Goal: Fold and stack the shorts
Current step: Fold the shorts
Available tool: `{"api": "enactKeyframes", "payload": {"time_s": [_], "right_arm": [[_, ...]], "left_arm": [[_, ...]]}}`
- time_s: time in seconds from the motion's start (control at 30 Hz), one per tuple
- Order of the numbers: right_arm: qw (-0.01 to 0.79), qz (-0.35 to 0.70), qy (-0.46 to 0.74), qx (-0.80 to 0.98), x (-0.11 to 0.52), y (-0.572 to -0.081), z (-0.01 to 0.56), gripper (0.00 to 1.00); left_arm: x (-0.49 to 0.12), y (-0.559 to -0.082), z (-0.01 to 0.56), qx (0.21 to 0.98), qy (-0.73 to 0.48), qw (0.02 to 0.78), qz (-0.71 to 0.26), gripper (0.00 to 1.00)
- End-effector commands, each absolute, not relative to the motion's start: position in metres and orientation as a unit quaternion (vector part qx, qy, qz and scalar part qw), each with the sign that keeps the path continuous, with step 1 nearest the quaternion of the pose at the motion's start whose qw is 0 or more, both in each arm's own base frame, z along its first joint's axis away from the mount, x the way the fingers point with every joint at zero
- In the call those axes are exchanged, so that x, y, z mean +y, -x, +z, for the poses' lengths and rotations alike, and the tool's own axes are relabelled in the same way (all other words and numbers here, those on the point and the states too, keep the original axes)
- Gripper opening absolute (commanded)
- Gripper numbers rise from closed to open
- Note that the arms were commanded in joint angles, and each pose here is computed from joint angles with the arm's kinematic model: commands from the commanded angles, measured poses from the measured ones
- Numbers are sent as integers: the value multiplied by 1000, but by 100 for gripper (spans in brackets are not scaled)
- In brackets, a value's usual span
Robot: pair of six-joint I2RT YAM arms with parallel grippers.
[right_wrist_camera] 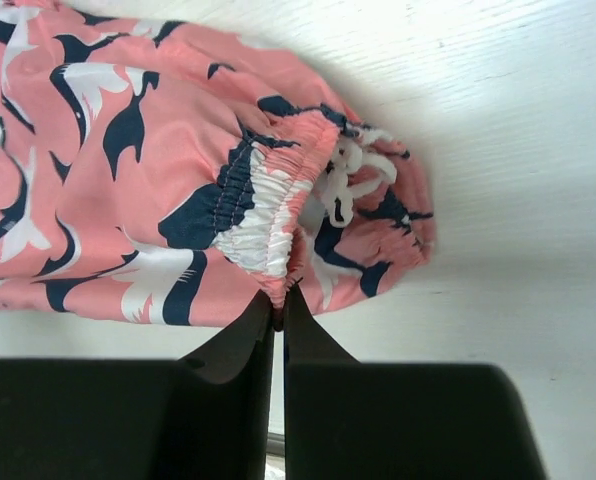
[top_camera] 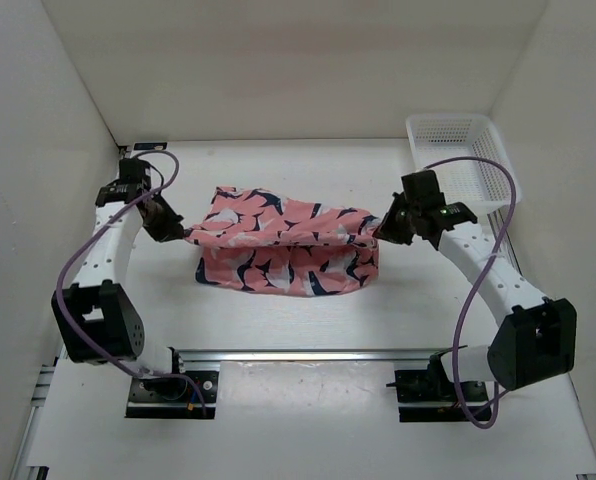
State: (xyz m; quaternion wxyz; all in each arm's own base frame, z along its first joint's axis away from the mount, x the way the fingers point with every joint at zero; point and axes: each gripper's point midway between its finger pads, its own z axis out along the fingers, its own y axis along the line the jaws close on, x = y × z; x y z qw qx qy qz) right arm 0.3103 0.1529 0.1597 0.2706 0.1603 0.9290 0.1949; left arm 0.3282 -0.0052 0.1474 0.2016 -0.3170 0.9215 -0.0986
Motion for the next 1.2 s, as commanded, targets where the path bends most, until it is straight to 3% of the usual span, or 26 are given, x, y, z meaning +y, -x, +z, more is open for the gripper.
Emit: {"api": "enactKeyframes", "payload": {"time_s": [0.0, 0.2, 0.23, 0.33, 0.37, 0.4, 0.43, 0.53, 0.67, 0.87, 0.97, 1.0, 1.07, 1.1, 1.17], "right_arm": [[272, 162, -169, 933, 124, -304, 154, 0], [228, 141, -181, 946, 110, -282, 102, 0], [208, 131, -183, 952, 106, -270, 86, 0], [174, 122, -184, 960, 103, -254, 62, 32], [172, 129, -182, 960, 105, -253, 60, 47], [172, 137, -180, 959, 108, -255, 62, 59], [166, 140, -173, 961, 109, -253, 59, 67], [158, 135, -178, 962, 107, -253, 54, 76], [147, 157, -173, 961, 117, -259, 49, 75], [106, 189, -186, 958, 134, -261, 19, 63], [106, 180, -188, 960, 131, -263, 13, 44], [104, 173, -181, 962, 131, -262, 10, 28], [114, 154, -181, 965, 124, -263, 10, 13], [112, 145, -178, 967, 121, -260, 8, 0], [114, 136, -176, 968, 117, -258, 10, 0]], "left_arm": [[-21, -310, 148, 926, 306, 192, -108, 10], [-35, -276, 73, 943, 307, 98, -88, 10], [-33, -274, 65, 944, 308, 91, -79, 20], [-33, -269, 56, 945, 310, 74, -74, 43], [-33, -269, 56, 946, 305, 74, -74, 44], [-32, -277, 65, 945, 304, 90, -78, 52], [-32, -281, 71, 944, 303, 102, -82, 52], [-30, -295, 86, 942, 302, 124, -83, 52], [-24, -300, 83, 942, 305, 121, -63, 48], [-22, -293, 72, 945, 307, 103, -53, 41], [-21, -287, 61, 946, 308, 90, -44, 39], [-21, -287, 61, 946, 308, 90, -44, 37], [-24, -282, 54, 949, 303, 78, -50, 40], [-24, -285, 54, 948, 302, 83, -52, 44], [-28, -277, 45, 952, 294, 69, -53, 49]]}}
